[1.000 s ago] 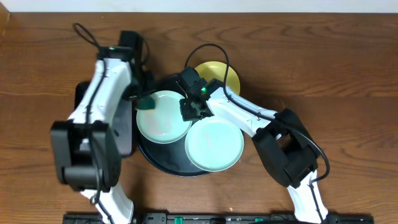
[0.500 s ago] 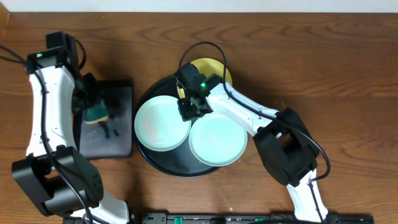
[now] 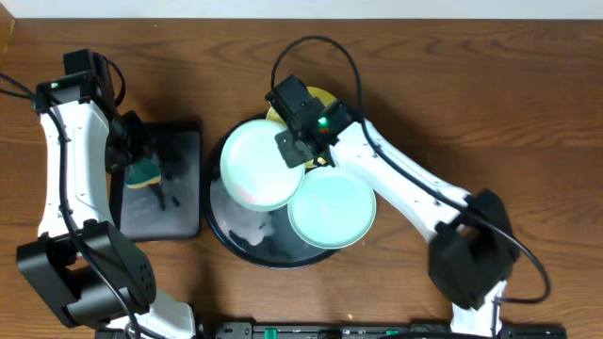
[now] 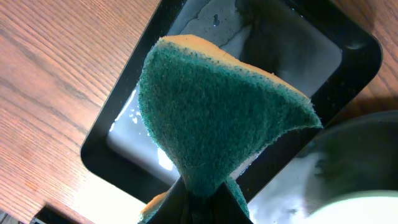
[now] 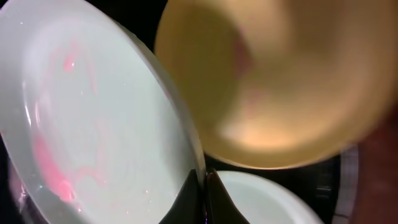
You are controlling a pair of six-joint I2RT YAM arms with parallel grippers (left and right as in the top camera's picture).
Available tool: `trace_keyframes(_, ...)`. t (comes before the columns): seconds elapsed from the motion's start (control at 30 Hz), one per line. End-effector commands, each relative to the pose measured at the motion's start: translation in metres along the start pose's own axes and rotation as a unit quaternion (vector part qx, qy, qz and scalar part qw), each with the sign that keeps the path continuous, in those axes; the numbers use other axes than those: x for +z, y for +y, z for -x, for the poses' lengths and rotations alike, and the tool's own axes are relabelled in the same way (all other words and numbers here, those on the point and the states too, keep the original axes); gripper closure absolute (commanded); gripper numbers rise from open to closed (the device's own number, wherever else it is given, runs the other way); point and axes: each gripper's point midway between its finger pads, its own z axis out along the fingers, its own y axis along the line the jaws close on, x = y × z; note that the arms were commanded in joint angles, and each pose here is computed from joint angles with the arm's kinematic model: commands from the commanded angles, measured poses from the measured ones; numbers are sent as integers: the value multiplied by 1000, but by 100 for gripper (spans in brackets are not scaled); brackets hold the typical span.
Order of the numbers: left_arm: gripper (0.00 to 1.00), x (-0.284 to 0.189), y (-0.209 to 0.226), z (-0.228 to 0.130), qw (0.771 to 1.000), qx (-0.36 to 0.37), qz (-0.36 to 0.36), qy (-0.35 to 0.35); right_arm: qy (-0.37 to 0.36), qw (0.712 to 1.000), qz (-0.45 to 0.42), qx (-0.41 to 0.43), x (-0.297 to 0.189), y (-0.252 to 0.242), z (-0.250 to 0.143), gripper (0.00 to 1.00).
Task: Clean dirty plates on tray and stack at the side
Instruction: 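Lift the mint plate with the right gripper and move it right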
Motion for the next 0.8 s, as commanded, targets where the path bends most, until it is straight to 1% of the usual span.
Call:
trace_keyframes(0.0,93,-4,1,4,1000,-5,3,-9,-88,990,-102,-37,-49,-14,29,99)
trace_keyframes(0.1,92,-4,1,4,1000,-5,3,-8,-124,978,-158,-63,-72,-10,33,99)
trace_keyframes(0.17,93,-4,1,3,1000,-5,2,-6,-149,964,-205,-76,-86,-7,35,99)
trace_keyframes(0.2,92,-4,-3,2,1000,-5,-8,-3,-177,945,-258,-90,-101,-2,36,99)
trace_keyframes(0.3,92,-4,-8,-1,1000,-5,-24,5,-216,919,-314,-104,-122,8,37,99)
trace_keyframes(0.43,93,-4,-7,-2,1000,-5,-23,6,-264,890,-353,-114,-146,27,39,99)
trace_keyframes(0.6,93,-4,-9,3,1000,-5,-27,-2,-301,866,-378,-131,-166,46,45,99)
trace_keyframes(0.77,93,-4,-9,2,1000,-5,-26,-2,-331,843,-407,-122,-186,50,52,99)
